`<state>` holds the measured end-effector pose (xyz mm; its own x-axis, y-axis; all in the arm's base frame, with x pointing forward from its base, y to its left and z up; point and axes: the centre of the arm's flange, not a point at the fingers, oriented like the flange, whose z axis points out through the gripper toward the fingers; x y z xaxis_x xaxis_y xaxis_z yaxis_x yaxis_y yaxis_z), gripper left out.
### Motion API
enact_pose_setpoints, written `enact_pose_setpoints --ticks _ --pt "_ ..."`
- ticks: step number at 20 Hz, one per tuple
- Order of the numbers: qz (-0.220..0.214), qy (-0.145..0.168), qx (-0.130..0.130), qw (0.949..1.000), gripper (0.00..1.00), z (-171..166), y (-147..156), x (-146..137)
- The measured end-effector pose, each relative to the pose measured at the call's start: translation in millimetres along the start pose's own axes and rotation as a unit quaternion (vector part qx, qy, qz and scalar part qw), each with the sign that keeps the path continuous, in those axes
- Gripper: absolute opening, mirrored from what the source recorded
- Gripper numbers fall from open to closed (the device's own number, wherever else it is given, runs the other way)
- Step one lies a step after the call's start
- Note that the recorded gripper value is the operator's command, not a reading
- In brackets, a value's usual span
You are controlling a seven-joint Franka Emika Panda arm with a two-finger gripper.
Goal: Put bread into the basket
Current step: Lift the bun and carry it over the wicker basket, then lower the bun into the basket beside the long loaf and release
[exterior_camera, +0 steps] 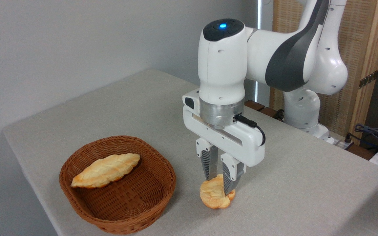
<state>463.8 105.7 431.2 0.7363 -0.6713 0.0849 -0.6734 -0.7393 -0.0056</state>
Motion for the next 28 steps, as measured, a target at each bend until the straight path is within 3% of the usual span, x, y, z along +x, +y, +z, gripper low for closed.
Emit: enact_pose_setpoints --ticks 3,6,10,13,17,23,28 --pt "0.014 0.004 0.004 0.9999 0.11 -30 -1 18" --pt "0.035 0.003 0.0 0.9994 0.11 -86 3 41" --pt "0.051 0.019 -0.002 0.9985 0.11 -136 29 86" --pt "0.048 0.01 0.006 0.9988 0.11 -132 58 148" --pt "0.053 -0.011 0.013 0.9985 0.12 -105 63 202" --pt "0.055 0.017 0.044 0.9974 0.34 -95 51 224" --pt "0.068 0.007 0.038 0.9969 0.36 -78 63 238"
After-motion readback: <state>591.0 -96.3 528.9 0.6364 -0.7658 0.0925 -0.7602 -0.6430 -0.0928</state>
